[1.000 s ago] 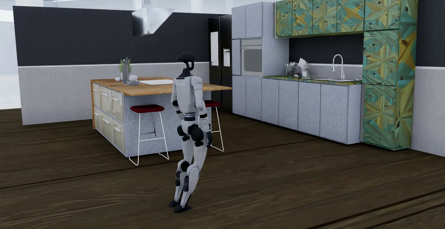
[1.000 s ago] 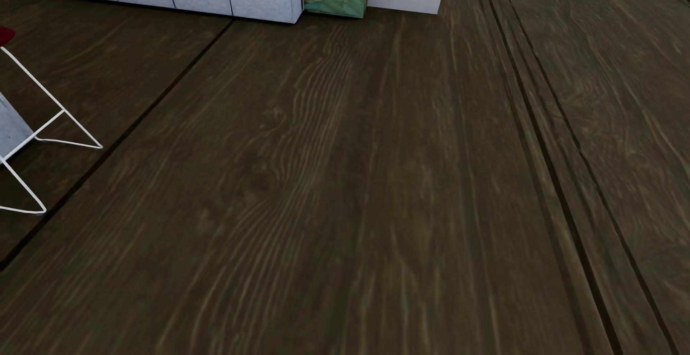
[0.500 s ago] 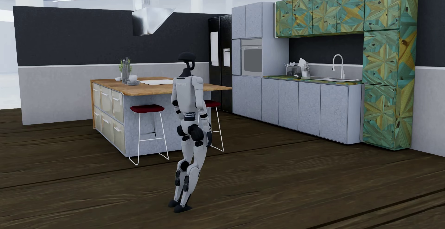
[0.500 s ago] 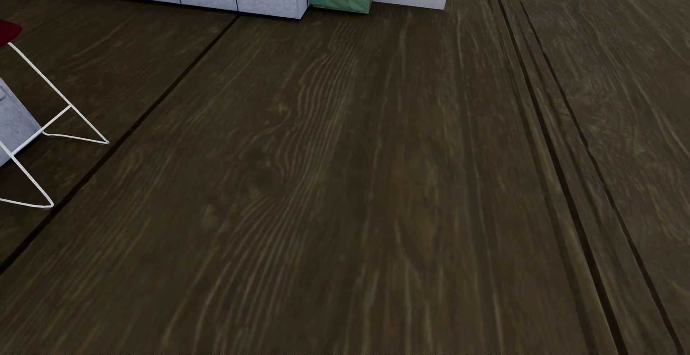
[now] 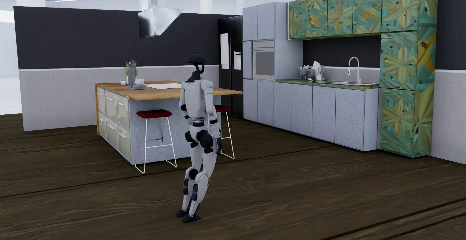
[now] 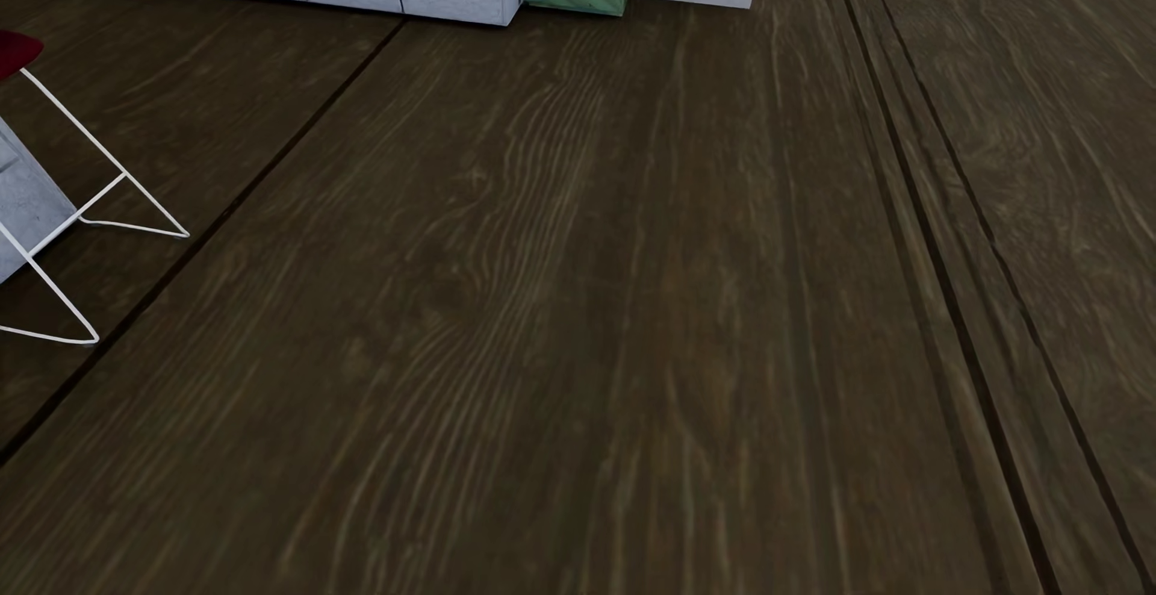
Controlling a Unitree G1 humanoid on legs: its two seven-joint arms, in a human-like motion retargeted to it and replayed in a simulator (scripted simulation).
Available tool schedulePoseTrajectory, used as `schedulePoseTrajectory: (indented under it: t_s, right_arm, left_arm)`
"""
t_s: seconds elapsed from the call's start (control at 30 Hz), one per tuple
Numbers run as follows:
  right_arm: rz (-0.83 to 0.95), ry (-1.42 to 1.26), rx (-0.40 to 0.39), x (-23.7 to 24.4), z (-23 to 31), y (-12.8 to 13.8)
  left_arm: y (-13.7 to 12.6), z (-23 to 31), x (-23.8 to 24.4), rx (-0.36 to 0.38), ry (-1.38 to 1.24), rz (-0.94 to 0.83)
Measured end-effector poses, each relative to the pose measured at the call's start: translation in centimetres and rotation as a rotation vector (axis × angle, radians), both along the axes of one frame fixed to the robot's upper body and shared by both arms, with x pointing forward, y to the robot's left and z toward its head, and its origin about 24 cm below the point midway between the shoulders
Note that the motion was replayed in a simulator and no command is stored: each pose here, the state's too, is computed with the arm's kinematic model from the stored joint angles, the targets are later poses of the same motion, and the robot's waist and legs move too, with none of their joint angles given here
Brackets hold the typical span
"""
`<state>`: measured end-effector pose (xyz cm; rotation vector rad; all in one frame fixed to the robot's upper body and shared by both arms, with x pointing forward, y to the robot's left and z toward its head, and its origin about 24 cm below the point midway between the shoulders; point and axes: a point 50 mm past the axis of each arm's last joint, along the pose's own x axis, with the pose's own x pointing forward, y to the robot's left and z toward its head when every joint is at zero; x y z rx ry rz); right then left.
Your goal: Remain stationary
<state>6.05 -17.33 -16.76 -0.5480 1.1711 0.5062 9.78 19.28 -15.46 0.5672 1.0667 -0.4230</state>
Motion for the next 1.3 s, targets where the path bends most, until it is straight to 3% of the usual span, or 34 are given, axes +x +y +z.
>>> schedulePoseTrajectory:
  t_s: [1.3]
  right_arm:
    - [-0.019,0.003,-0.005,-0.12,-0.01,-0.29]
  left_arm:
    - [-0.11,-0.12,-0.43,-0.005,0.010,0.009]
